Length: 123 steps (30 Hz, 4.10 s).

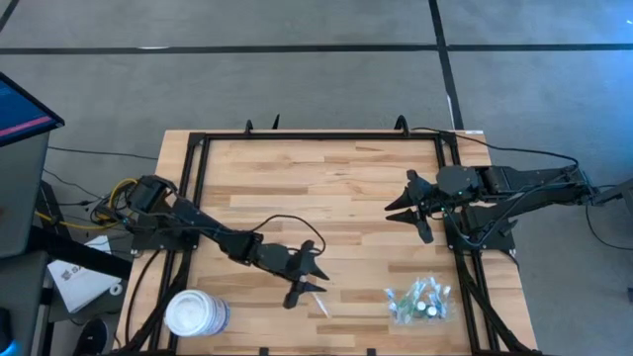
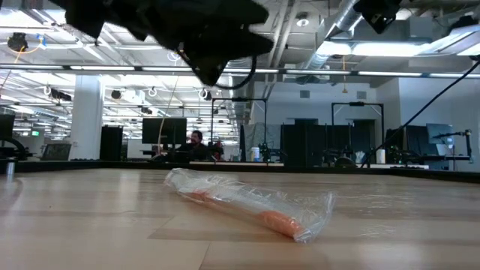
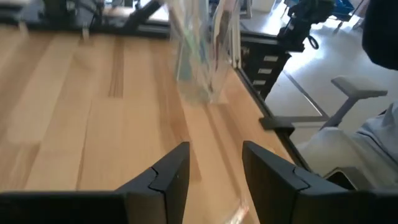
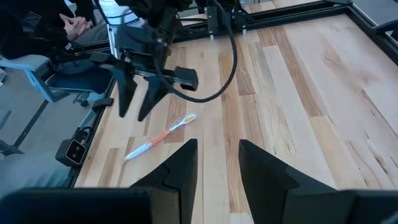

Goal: Pick & Place toothbrushing station
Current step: Put the orange toothbrush into the transparent organizer

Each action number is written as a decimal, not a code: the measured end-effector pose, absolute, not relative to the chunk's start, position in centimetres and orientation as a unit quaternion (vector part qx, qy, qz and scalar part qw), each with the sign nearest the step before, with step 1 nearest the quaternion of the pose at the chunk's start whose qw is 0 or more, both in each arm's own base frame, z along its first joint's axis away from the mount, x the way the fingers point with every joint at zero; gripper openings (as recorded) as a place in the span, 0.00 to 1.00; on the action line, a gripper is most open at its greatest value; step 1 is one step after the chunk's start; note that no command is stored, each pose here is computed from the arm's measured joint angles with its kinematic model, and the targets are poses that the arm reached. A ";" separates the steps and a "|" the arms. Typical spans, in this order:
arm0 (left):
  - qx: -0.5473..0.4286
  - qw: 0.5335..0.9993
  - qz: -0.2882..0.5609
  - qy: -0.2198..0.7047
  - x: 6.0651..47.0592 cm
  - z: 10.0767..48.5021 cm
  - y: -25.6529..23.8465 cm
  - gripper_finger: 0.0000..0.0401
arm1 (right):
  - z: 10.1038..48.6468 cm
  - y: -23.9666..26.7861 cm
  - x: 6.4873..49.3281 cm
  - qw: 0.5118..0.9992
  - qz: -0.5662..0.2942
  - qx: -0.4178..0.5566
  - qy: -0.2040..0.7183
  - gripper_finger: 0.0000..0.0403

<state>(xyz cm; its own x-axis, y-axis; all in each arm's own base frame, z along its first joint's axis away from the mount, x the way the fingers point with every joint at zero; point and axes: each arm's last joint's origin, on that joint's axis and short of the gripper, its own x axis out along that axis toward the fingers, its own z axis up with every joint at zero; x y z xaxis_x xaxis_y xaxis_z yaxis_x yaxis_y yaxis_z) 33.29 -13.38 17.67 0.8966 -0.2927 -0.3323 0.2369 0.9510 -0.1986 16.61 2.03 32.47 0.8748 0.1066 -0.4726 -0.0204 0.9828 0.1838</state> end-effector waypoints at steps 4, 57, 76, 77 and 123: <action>-0.098 0.966 -0.129 0.200 32.7 16.7 -13.1 0.35 | 32.5 2.0 16.6 0.964 0.033 0.087 0.248 0.27; -0.182 0.934 0.034 0.305 28.7 11.2 -9.0 0.30 | 32.5 2.0 16.6 0.964 0.032 0.092 0.249 0.27; -0.190 0.921 0.066 0.334 28.3 10.6 -8.7 0.29 | 32.5 2.0 16.6 0.964 0.031 0.093 0.249 0.27; -0.190 0.921 0.068 0.334 28.3 10.6 -8.6 0.29 | 32.5 2.0 16.6 0.963 0.030 0.096 0.249 0.27; -0.234 0.938 -0.014 0.257 27.0 16.3 -8.7 0.00 | 32.5 2.1 16.6 0.963 0.030 0.101 0.248 0.27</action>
